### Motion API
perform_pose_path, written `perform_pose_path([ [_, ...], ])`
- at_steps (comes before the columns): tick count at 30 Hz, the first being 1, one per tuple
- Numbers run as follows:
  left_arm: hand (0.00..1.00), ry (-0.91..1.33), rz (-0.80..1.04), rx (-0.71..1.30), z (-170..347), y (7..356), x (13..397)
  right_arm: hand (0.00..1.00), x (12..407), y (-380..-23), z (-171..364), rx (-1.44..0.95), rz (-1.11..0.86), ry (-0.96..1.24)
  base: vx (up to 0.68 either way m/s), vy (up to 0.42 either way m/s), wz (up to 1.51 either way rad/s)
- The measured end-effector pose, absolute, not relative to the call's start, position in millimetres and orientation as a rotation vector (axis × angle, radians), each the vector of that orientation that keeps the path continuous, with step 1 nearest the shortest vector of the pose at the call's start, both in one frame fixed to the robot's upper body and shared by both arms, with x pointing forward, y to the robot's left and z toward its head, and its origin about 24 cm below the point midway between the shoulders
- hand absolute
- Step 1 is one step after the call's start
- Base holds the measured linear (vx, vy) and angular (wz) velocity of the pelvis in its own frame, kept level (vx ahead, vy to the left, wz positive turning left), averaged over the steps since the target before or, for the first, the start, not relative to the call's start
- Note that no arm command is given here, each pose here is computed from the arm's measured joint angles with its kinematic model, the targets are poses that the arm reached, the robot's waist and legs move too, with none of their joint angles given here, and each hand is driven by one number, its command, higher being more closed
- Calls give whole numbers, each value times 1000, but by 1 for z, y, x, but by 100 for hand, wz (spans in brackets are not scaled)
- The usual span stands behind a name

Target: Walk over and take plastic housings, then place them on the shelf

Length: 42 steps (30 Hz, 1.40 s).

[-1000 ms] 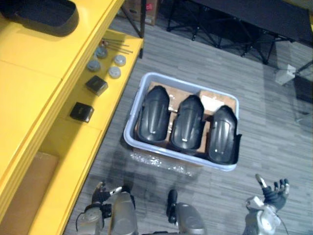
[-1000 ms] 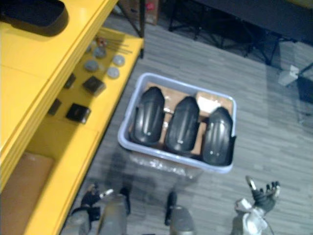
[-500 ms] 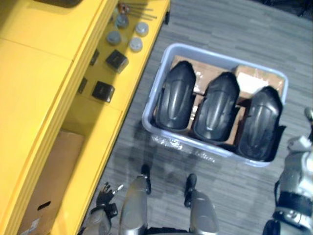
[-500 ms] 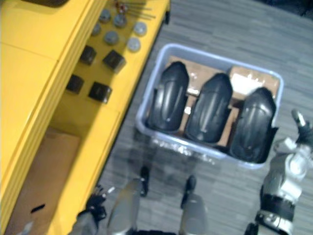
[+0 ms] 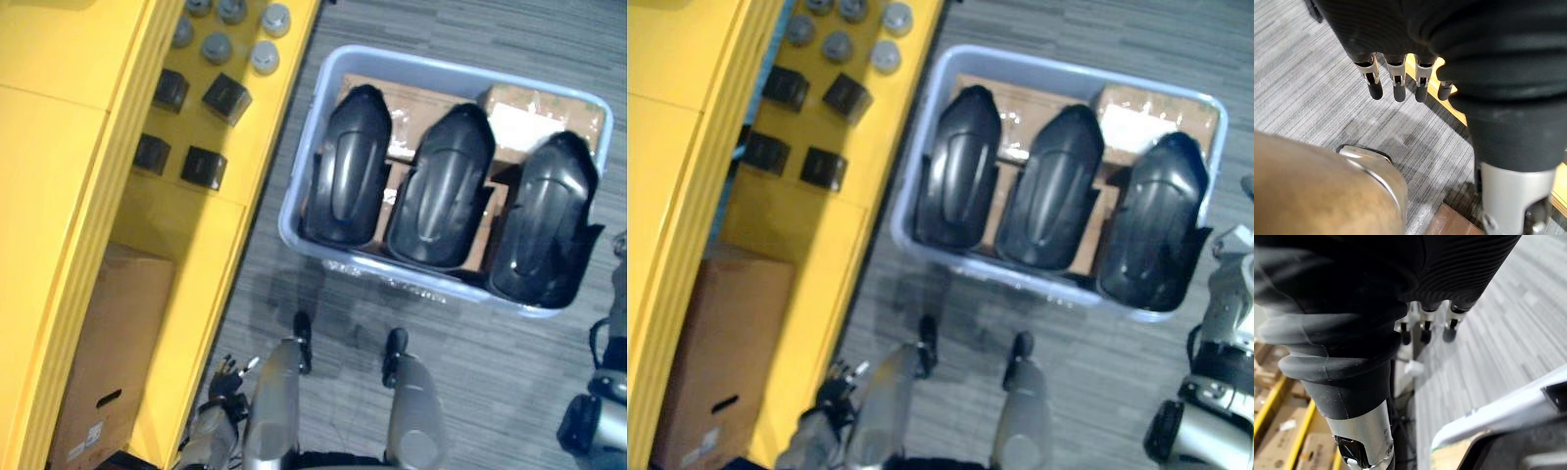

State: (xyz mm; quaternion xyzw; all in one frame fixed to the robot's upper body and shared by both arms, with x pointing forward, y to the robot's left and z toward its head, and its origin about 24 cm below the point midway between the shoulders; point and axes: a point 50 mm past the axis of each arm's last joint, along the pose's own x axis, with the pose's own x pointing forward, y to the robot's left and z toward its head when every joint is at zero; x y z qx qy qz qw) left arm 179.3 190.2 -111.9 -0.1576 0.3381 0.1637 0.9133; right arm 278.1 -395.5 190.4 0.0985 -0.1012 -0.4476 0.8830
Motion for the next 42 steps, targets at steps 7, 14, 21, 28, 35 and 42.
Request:
perform_pose_path([
  [7, 0, 666, 333, -341, -109, 188, 183, 0, 298, -384, 180, 154, -735, -100, -19, -4, 0],
  [14, 0, 581, 331, -379, -99, 186, 193, 0, 303, -380, 162, 152, -653, 20, -19, 3, 5],
  [21, 0, 558, 332, -377, -94, 186, 196, 0, 299, -383, 146, 122, -694, 92, 0, 0, 0],
  [28, 0, 562, 300, -364, -95, 179, 197, 0, 294, -383, 133, 112, -742, 141, 0, 0, 0],
  [35, 0, 573, 283, -353, -97, 175, 194, 100, 295, -378, 118, 113, -733, 211, 1, 1, 0],
  [42, 0, 577, 287, -356, -98, 173, 194, 100, 294, -378, 95, 88, -726, 342, -4, -1, 0],
])
